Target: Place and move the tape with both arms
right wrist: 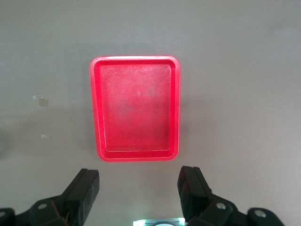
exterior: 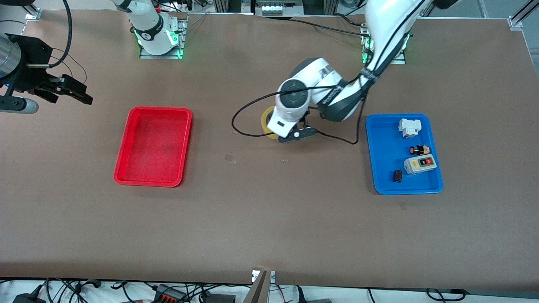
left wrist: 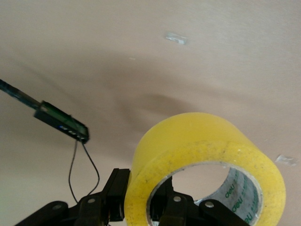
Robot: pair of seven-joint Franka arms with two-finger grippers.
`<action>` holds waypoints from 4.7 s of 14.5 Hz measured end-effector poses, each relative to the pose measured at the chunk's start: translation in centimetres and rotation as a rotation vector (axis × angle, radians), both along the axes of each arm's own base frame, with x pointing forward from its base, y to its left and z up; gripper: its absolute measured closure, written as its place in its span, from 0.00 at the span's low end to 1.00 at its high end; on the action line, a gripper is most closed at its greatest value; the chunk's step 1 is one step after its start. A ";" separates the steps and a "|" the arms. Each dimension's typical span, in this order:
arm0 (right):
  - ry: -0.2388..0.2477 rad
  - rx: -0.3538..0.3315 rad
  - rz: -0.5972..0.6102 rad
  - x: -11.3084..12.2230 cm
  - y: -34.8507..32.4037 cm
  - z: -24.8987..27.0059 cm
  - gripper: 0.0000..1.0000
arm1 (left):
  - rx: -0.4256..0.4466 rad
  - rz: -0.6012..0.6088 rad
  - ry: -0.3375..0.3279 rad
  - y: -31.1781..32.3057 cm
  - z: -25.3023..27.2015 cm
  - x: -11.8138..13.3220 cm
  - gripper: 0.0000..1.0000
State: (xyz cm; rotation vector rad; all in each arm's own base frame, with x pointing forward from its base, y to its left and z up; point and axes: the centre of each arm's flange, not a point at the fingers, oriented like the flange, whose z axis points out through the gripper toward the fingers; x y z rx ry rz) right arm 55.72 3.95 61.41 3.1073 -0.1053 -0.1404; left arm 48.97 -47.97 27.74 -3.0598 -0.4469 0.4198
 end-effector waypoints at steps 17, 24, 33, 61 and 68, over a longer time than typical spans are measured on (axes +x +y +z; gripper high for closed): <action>0.002 0.001 0.001 0.4 0.1 -0.5 0.01 | -0.025 0.093 -0.144 -5.5 -5.6 0.5 0.00; -0.029 0.001 0.020 0.5 5.4 -0.8 0.01 | 0.067 0.143 -0.131 5.6 4.4 8.6 0.00; -0.017 0.000 0.080 2.2 20.5 -10.3 0.02 | 0.135 0.027 -0.036 26.6 17.1 13.5 0.00; -0.054 0.045 0.082 -6.6 46.8 -40.6 0.25 | -0.110 -0.173 -0.217 47.2 31.3 6.0 0.00; -0.063 0.042 0.078 -6.3 46.5 -40.6 0.82 | -0.114 -0.189 -0.184 46.4 31.3 5.6 0.00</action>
